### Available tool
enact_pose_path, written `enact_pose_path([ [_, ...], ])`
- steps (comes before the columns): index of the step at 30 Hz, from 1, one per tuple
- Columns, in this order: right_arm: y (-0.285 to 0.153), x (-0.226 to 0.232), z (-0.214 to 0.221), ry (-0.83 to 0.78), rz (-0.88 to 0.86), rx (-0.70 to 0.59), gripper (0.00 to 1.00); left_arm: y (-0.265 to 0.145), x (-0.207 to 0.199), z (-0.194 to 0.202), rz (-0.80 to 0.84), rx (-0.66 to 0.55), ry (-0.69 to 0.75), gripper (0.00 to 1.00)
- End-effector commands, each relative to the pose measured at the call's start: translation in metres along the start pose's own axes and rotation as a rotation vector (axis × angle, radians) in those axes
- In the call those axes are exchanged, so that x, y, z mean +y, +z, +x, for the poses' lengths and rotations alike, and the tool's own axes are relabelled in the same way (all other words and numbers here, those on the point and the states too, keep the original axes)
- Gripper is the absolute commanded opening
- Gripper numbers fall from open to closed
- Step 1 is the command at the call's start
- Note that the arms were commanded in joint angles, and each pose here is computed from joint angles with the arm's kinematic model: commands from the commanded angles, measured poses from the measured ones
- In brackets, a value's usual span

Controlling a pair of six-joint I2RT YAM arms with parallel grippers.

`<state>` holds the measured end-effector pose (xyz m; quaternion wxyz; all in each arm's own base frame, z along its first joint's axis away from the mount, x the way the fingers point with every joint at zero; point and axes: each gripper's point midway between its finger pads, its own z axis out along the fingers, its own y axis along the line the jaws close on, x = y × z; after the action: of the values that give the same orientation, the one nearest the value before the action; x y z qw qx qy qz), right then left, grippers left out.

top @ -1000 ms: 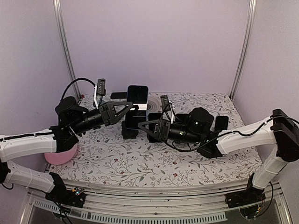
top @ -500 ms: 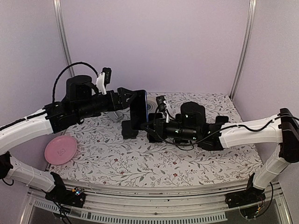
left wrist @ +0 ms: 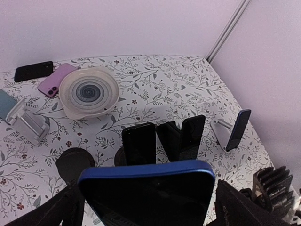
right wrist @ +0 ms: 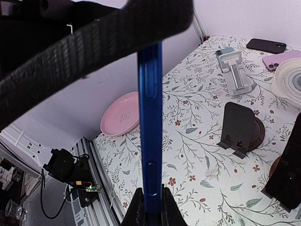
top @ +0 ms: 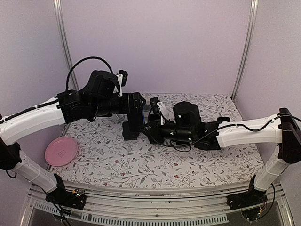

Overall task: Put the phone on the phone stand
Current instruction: Pass from the right arm to the left

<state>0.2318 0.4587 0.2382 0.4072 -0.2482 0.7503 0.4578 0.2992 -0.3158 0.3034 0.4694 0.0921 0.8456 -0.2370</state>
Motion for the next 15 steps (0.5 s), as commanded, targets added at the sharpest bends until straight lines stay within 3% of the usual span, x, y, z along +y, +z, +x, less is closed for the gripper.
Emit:
enact_pose_path([
  [1,0.002,0.014,-0.024,-0.048,-0.016,-0.069,0.02,0.002,0.007,0.000,-0.080,0.012,0.006,0.96],
  [7,0.003,0.016,-0.022,-0.061,-0.029,-0.062,0.02,0.009,0.000,-0.001,-0.056,0.020,-0.011,0.88],
  [10,0.003,0.017,-0.020,-0.067,-0.035,-0.059,0.02,0.011,-0.003,-0.002,-0.047,0.020,-0.019,0.80],
  [15,0.004,0.017,-0.018,-0.069,-0.039,-0.053,0.02,0.011,-0.003,-0.002,-0.041,0.015,-0.024,0.57],
])
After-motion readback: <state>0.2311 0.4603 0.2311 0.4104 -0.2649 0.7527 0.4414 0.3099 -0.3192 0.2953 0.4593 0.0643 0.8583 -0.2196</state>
